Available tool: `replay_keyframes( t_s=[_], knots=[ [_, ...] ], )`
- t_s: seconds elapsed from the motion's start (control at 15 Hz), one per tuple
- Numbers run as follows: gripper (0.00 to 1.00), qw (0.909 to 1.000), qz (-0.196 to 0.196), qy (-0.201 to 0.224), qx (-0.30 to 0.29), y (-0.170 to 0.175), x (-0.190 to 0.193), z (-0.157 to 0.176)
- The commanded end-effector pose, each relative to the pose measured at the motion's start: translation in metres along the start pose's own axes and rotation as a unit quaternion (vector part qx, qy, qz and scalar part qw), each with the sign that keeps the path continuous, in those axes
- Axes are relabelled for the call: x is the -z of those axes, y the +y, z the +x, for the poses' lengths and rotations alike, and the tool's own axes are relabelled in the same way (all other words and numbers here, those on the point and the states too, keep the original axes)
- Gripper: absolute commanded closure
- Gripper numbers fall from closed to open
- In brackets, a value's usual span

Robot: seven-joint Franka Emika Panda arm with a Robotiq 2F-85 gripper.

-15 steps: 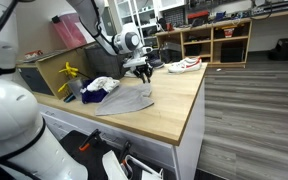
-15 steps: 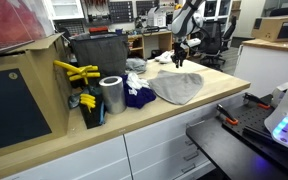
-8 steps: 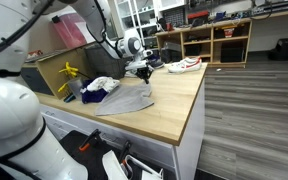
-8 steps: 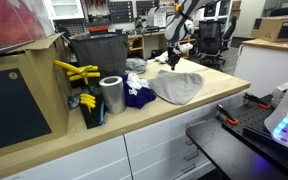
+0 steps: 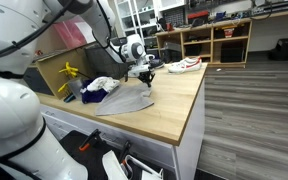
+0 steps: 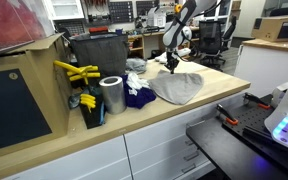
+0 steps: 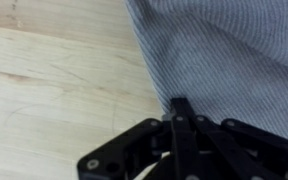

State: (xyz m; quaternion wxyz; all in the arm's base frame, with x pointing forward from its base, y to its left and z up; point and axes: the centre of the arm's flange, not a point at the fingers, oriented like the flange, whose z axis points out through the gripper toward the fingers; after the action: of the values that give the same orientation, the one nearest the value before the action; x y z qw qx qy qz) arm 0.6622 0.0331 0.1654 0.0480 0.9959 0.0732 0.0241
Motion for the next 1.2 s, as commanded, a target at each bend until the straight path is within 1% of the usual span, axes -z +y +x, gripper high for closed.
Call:
replay_keyframes(
  t_s=[0.0, 0.27, 0.47, 0.73, 0.93, 1.13],
  knots=[
    [1.00, 0.9994, -0.035, 0.004, -0.004, 0.018, -0.004, 0.003],
    [1.00, 0.9981, -0.061, -0.003, -0.003, 0.048, -0.008, -0.006],
    [1.00, 0.9985, -0.051, 0.010, -0.015, 0.054, 0.005, -0.006],
    [1.00, 0.9989, -0.021, 0.036, -0.024, 0.039, 0.027, 0.009],
    [1.00, 0.9985, 0.019, 0.040, -0.031, 0.015, 0.035, 0.018],
    [1.00, 0.9966, 0.063, 0.032, -0.041, -0.012, 0.029, 0.020]
  ],
)
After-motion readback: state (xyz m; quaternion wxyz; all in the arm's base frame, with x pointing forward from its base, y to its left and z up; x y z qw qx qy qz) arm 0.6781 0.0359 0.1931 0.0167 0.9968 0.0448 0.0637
